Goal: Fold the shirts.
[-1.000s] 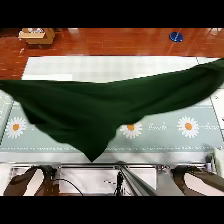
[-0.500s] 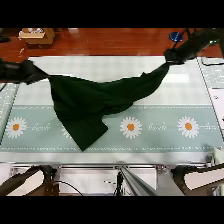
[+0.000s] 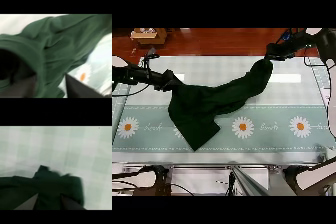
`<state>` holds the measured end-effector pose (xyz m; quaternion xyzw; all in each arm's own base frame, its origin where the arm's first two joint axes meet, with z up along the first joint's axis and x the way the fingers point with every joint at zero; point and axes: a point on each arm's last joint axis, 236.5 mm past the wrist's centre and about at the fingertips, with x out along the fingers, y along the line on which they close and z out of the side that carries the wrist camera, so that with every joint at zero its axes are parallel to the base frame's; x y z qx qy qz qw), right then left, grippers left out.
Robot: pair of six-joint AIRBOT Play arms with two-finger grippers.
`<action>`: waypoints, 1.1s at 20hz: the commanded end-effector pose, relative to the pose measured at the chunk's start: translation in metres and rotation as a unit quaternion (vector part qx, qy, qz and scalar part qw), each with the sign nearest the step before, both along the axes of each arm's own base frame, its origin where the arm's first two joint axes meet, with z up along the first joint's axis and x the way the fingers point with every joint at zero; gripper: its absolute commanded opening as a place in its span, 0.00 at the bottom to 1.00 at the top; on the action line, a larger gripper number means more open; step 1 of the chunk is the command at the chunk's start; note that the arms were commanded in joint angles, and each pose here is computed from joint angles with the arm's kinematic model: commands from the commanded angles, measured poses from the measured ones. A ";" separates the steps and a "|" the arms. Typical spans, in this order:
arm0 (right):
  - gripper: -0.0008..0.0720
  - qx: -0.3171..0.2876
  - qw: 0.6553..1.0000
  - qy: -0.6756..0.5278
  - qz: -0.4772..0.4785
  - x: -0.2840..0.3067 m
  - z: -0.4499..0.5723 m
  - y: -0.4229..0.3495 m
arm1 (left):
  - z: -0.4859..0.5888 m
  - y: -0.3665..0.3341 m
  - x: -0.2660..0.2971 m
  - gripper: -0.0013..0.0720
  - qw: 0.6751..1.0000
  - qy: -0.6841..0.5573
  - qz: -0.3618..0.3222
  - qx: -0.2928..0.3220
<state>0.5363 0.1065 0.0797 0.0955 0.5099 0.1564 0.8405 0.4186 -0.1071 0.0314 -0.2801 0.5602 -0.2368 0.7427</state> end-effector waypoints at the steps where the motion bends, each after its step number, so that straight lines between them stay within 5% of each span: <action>1: 0.49 -0.003 0.999 -0.034 -0.004 0.003 0.025 -0.011 | 0.034 0.013 0.020 0.67 0.999 -0.030 0.016 -0.031; 4: 0.49 -0.086 0.993 -0.077 0.002 -0.012 0.065 -0.064 | 0.068 0.088 0.013 0.67 0.997 -0.028 0.053 0.044; 7: 0.49 -0.208 0.977 0.005 -0.045 -0.056 0.058 -0.153 | 0.053 0.172 -0.038 0.67 0.981 0.038 0.100 0.160; 15: 0.40 -0.020 0.985 0.160 -0.065 -0.101 -0.042 -0.108 | -0.077 0.118 -0.169 0.68 0.970 0.215 0.100 0.048; 16: 0.42 -0.002 0.984 0.169 -0.052 -0.105 -0.051 -0.091 | -0.090 0.114 -0.175 0.77 0.967 0.226 0.107 0.045; 17: 0.42 0.004 0.984 0.175 -0.036 -0.108 -0.059 -0.079 | -0.098 0.109 -0.177 0.86 0.966 0.229 0.119 0.035; 22: 0.49 -0.005 0.986 0.165 0.004 -0.109 -0.080 -0.041 | -0.100 0.087 -0.137 0.86 0.974 0.161 0.158 -0.016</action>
